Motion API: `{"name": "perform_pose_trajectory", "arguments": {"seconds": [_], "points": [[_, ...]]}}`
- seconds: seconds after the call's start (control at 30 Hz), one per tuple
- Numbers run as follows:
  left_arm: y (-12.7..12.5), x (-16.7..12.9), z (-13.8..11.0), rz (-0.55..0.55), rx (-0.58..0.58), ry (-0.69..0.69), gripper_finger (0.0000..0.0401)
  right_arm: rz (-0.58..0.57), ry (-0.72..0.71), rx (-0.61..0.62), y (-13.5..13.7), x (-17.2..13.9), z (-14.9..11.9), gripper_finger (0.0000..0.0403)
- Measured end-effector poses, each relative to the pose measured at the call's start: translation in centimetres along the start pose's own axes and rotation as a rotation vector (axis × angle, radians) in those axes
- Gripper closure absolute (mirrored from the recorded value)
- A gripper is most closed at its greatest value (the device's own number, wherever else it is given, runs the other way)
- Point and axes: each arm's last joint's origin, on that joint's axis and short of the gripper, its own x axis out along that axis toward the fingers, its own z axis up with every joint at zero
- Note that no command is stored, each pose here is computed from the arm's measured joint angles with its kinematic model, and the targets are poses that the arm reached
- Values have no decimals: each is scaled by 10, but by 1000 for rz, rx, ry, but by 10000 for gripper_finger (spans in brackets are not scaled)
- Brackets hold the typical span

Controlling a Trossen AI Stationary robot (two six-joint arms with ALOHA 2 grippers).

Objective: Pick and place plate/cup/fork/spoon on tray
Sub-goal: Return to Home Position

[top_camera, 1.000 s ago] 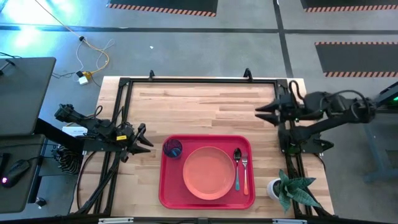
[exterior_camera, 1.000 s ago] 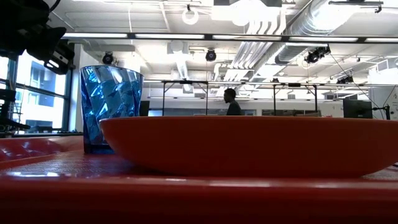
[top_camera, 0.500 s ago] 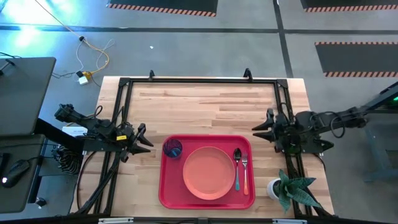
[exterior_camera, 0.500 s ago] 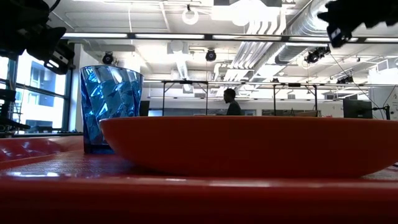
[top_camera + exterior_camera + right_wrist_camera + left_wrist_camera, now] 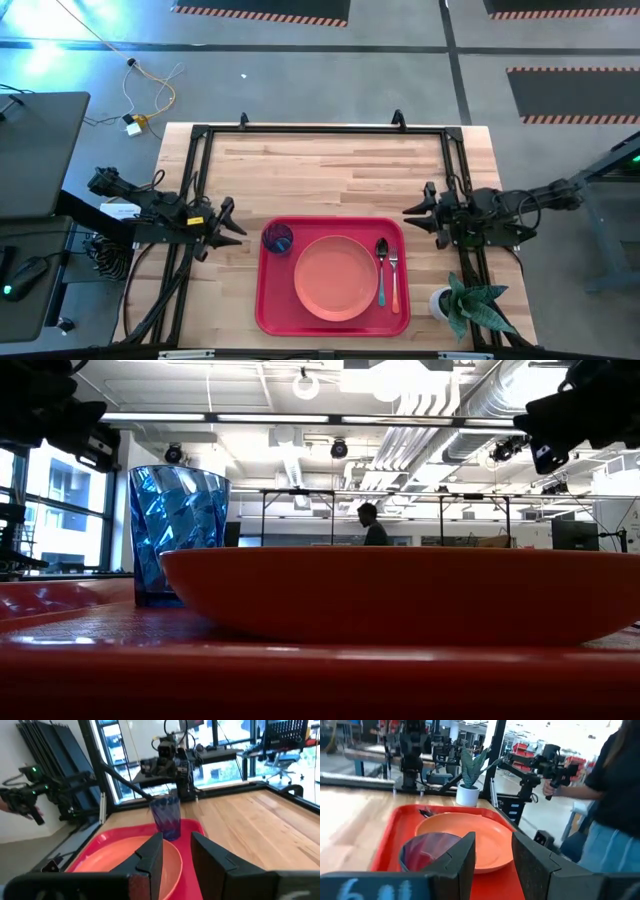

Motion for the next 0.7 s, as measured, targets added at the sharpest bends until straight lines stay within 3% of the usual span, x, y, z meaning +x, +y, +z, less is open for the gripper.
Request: {"name": "perform_pose_trajectory", "arguments": {"seconds": [0.13,0.37,0.7], "points": [[0,0,0,5,66,-1,284,7,-35,-5,-2,-1,-9,311],[0,0,0,5,75,-1,284,-8,-15,-14,-5,0,-28,311],[0,0,0,5,75,-1,284,-13,-6,2,-6,0,-29,311]]}}
